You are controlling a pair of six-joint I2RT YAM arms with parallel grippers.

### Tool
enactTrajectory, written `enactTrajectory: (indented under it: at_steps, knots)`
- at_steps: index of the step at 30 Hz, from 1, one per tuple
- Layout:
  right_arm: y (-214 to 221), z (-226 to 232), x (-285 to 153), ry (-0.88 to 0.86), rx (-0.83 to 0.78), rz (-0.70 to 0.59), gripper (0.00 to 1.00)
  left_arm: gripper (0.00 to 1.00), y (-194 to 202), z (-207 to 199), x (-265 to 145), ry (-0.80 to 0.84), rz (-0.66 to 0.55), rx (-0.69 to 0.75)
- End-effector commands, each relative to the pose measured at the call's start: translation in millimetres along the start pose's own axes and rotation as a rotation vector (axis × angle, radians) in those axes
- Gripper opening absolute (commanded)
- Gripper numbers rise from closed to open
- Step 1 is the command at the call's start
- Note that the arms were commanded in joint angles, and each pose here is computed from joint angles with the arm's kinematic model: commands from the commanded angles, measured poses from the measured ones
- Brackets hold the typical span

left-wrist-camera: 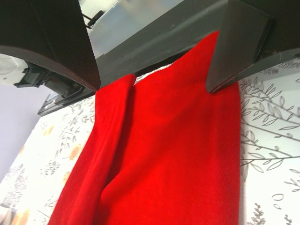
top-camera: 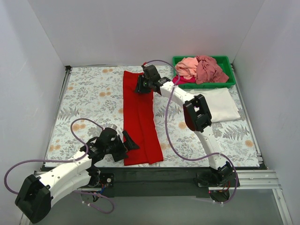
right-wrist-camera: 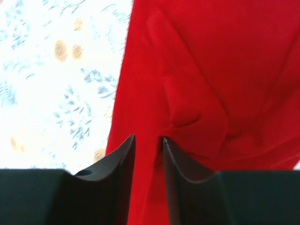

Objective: Fold and stack the t-shirts
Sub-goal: Fold the tshirt

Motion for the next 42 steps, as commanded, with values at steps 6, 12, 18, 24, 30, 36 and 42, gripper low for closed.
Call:
enactTrajectory:
  at_steps: [6,12,18,24,30,36,42]
  knots:
    - [-7,60,-94,-0.225,-0.161,0.007,0.47,0.97,-12,-8,-23,-0.095,-0.038,0.058]
    - [80,21,-155,-0.077,-0.233,0.081,0.51,0.97,-16,6,-42,-0.201,-0.105,-0.029]
    - [174,5,-189,-0.009,-0.299,0.179,0.48,0.97,-1,18,-32,-0.218,-0.041,-0.119]
    - [259,27,-208,-0.046,-0.388,0.316,0.41,0.97,5,29,-29,-0.232,-0.026,-0.135]
    - [300,20,-207,0.043,-0.414,0.391,0.39,0.58,17,42,-20,-0.248,0.022,-0.164]
    - [320,23,-211,0.078,-0.435,0.424,0.38,0.40,21,57,-14,-0.299,0.033,-0.173]
    - [340,28,-213,0.076,-0.456,0.460,0.27,0.23,24,62,-12,-0.305,0.043,-0.171]
Point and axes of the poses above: each gripper's point midway between its finger pads, its own x axis out along the fingers, its own z axis along the line the jaws close on, y = z × x, the point moved 2 cm from there along -x, back along the fingers, and after that the axes turned 3 degrees about x, right-handed, at the moved point
